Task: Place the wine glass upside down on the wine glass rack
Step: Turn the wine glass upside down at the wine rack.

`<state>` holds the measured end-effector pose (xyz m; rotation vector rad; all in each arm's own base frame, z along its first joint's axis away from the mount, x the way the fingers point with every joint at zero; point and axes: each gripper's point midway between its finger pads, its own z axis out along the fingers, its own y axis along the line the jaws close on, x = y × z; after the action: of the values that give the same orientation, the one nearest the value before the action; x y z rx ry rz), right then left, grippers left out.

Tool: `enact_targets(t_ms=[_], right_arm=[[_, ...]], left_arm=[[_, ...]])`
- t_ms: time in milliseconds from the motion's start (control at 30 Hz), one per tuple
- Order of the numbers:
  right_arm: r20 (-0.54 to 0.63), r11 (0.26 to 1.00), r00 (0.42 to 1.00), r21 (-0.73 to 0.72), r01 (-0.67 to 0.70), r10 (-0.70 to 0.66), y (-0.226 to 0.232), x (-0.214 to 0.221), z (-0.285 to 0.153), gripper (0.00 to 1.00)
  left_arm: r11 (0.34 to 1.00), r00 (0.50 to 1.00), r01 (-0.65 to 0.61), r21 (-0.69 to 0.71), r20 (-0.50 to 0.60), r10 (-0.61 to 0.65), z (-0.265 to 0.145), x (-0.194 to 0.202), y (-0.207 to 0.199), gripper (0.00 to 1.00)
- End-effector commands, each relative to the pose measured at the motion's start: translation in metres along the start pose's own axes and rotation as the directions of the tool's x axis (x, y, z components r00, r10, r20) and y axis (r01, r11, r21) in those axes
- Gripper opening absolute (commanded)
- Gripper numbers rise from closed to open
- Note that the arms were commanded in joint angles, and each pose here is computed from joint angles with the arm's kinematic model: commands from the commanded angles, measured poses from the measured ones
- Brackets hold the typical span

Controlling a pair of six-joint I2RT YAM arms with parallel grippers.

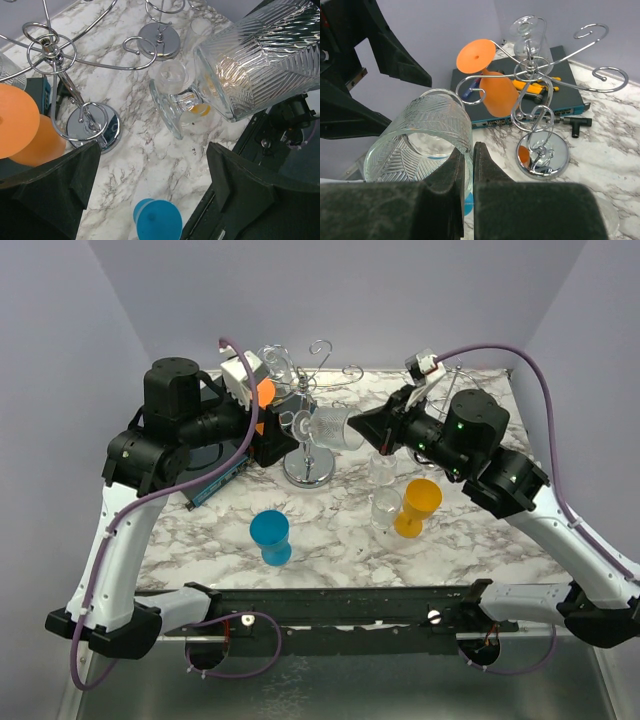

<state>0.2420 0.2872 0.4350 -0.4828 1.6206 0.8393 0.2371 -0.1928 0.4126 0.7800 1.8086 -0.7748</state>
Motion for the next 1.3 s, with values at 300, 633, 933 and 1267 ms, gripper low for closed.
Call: enact_targets(t_ms=[300,633,933,1267], right_arm=[[0.142,0.977,0.988,-0.209,-0.033,0.064,0.045,-0.047,0.002,0.00],[0.099,0.962,0.991,-0.267,-0.060,0.090,0.053,-0.029,0.009,0.00],[0.071,0.957,0.992,-0.279,-0.079,0.102,0.052,-0.013,0.017,0.01],[-0.016,0.965,0.993,-0.233,-0.121,0.121,0.044,0.012,0.012,0.45]], left_arm=[[0.997,0.998,-0.065,0.044,-0.024,0.066,0.010,0.003,0.003,0.80],[0.989,0.995,-0.096,0.113,-0.004,0.097,0.010,-0.002,-0.008,0.54],[0.980,0.986,-0.163,0.118,-0.006,0.165,0.007,0.003,-0.008,0.00],[0.928,0.929,-0.369,-0.041,-0.010,0.369,0.001,-0.007,0.024,0.00]])
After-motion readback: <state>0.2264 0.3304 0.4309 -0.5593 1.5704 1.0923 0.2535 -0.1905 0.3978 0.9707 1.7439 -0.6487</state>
